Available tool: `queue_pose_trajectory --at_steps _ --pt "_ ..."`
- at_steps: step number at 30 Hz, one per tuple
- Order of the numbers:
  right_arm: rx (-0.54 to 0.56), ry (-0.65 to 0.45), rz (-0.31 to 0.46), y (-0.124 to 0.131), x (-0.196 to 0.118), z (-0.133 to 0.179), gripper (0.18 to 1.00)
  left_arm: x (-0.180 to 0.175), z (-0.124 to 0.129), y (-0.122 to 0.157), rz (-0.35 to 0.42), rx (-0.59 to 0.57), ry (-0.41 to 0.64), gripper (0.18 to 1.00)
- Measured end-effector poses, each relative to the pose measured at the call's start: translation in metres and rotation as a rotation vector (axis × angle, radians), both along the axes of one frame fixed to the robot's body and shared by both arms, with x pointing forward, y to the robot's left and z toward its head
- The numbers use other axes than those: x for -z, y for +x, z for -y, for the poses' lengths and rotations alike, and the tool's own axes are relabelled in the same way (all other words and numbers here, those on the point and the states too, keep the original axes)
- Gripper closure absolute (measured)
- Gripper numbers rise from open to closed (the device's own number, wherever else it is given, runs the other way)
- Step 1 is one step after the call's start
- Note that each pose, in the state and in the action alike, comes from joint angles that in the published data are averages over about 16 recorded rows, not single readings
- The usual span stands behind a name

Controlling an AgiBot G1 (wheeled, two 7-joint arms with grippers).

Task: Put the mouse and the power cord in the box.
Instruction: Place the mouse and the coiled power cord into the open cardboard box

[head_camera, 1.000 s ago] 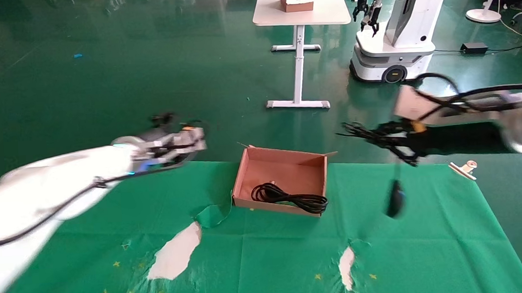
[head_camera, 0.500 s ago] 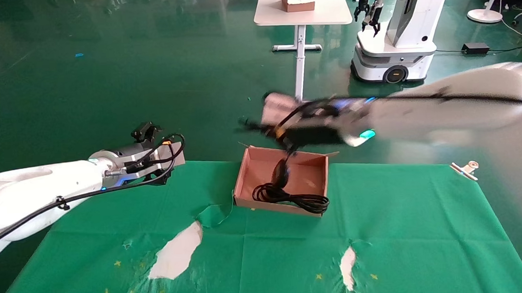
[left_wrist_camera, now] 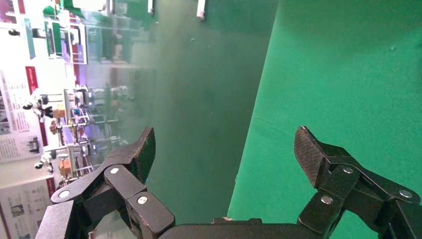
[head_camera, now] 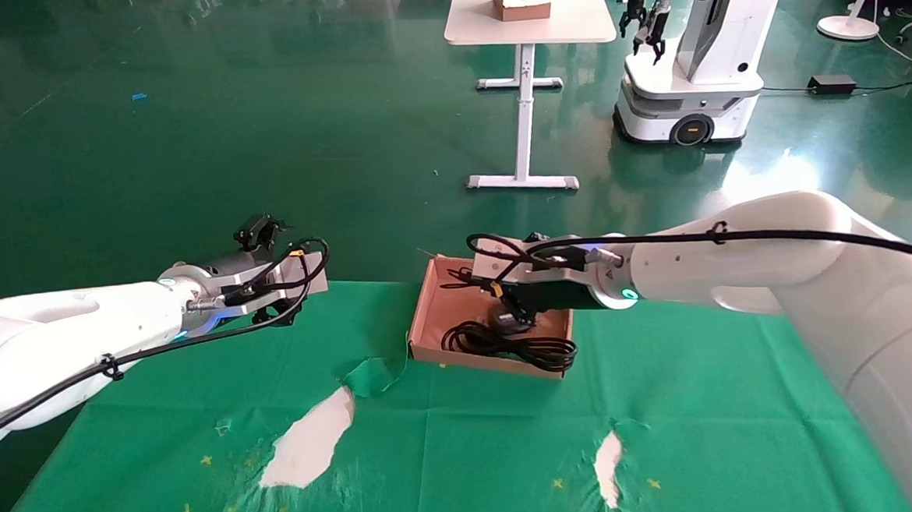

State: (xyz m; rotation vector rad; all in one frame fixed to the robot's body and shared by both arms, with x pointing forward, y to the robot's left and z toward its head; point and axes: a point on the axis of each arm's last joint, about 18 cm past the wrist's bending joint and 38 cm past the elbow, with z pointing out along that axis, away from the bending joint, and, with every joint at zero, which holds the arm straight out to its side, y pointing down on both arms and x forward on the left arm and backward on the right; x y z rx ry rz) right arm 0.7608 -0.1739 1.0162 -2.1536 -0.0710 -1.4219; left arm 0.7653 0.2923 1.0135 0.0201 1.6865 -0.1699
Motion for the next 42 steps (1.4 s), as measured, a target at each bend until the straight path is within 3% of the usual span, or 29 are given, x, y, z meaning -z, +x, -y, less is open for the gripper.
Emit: queue_pose_trajectory --at_steps 13,23,35,42 --pt "-0.007 -0.002 0.004 -0.002 -0.002 0.001 0.857 0.000 0.001 0.000 0.000 0.001 -0.001 0.184" --pt "-0.023 0.025 -0.006 -0.005 0.000 0.005 0.669 -0.001 0.001 0.001 0.001 0.001 -0.003 0.184" --pt "-0.108 0.209 -0.083 -0.027 0.015 0.025 0.396 -0.001 0.001 0.001 0.001 0.001 -0.004 0.184" --pt "-0.178 0.332 -0.130 -0.049 0.022 0.042 0.288 -0.001 0.001 0.001 0.001 0.001 -0.004 0.184"
